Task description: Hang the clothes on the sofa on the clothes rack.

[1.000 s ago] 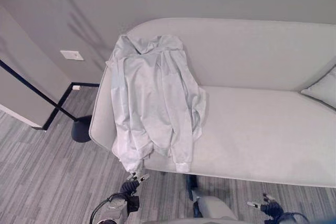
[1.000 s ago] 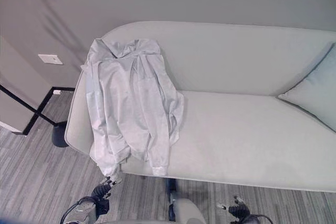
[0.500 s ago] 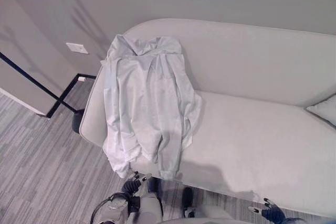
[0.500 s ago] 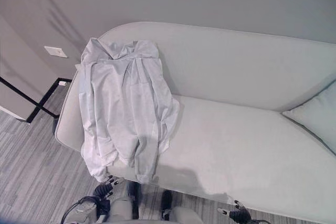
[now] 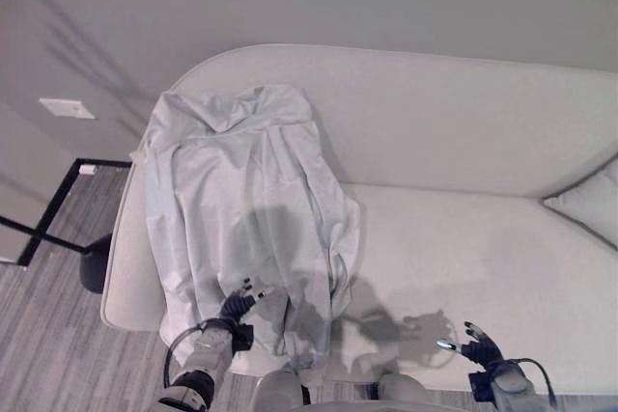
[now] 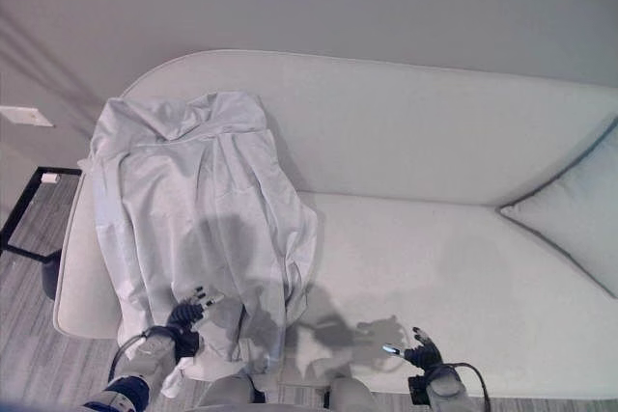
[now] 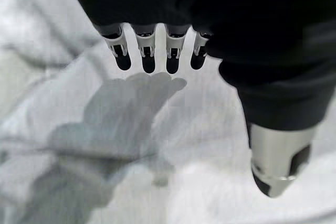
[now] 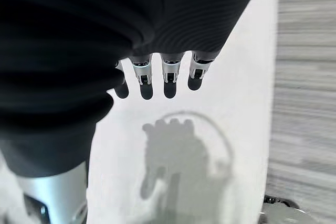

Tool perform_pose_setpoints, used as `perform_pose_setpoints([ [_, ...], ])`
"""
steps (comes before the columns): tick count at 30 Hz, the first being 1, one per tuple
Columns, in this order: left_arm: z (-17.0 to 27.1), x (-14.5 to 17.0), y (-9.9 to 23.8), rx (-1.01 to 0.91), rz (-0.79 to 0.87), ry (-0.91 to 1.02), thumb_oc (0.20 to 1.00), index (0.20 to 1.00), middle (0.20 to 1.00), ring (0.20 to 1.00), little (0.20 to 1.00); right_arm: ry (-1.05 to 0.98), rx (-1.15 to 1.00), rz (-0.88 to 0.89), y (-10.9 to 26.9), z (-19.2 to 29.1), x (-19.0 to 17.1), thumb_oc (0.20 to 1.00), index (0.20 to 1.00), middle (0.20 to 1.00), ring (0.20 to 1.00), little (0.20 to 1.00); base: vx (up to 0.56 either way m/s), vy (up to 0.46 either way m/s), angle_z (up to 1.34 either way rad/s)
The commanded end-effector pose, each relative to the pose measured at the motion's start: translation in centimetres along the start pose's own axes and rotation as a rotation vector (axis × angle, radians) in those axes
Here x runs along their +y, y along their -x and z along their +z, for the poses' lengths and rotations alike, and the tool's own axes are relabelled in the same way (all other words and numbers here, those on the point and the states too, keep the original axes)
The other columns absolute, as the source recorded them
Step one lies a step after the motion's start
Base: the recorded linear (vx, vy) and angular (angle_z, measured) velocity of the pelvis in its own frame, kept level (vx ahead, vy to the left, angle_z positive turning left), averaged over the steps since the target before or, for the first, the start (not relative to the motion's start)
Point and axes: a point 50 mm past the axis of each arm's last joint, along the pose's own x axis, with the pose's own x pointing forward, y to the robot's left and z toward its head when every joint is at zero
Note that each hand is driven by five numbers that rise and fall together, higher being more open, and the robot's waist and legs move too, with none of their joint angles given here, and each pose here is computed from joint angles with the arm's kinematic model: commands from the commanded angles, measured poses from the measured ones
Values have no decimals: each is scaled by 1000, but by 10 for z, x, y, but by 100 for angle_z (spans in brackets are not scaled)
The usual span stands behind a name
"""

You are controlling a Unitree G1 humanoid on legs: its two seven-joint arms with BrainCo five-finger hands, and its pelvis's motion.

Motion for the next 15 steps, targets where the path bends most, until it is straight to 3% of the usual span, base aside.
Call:
perform_pose_setpoints([
  [1, -27, -8, 8, 78, -39, -69, 1000, 1000, 1000, 1000, 1000, 102, 105, -7, 14, -39, -12, 1000, 1000, 1000, 1000, 1000, 28, -29, 5],
  [9, -26, -19, 8, 55, -61, -26, 1000, 1000, 1000, 1000, 1000, 121, 136, -11, 20, -52, -17, 1000, 1000, 1000, 1000, 1000, -15, -72, 23],
  [15, -20, -25, 6, 38, -77, -44, 1000, 1000, 1000, 1000, 1000, 114, 142, -34, 19, -50, -24, 1000, 1000, 1000, 1000, 1000, -35, 83, 23],
])
